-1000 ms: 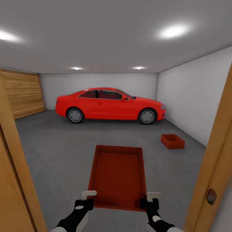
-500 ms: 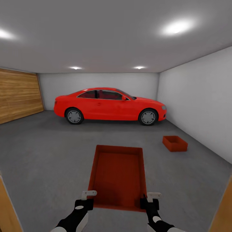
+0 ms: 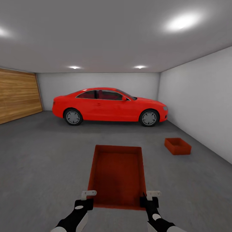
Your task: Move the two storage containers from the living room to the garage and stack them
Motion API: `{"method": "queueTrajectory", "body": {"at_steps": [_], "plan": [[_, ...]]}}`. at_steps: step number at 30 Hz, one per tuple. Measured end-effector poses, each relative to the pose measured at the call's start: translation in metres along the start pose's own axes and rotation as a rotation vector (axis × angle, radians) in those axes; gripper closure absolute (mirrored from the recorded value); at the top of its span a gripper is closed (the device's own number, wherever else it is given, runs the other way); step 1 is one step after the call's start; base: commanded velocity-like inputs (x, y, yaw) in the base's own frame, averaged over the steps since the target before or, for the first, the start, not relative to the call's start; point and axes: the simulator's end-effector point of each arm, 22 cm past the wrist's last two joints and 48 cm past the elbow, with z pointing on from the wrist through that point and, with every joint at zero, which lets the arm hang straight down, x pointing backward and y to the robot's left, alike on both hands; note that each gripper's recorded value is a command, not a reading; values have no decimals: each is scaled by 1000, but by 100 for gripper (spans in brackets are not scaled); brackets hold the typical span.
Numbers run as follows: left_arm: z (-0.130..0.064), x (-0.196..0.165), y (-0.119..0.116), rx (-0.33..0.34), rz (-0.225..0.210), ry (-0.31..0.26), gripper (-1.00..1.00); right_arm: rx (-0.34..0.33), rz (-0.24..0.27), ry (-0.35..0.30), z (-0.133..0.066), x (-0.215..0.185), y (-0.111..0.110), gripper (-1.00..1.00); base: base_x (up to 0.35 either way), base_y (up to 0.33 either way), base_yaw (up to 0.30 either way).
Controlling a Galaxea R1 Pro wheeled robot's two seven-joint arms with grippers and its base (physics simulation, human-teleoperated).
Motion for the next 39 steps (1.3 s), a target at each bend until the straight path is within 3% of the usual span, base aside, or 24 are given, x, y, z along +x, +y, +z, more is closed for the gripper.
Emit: {"method": "queueTrajectory", "body": {"at_steps": [39], "plan": [[0,0,0,0,0,0,100,1,0,0,0,0,0,100,321,0,0]]}}
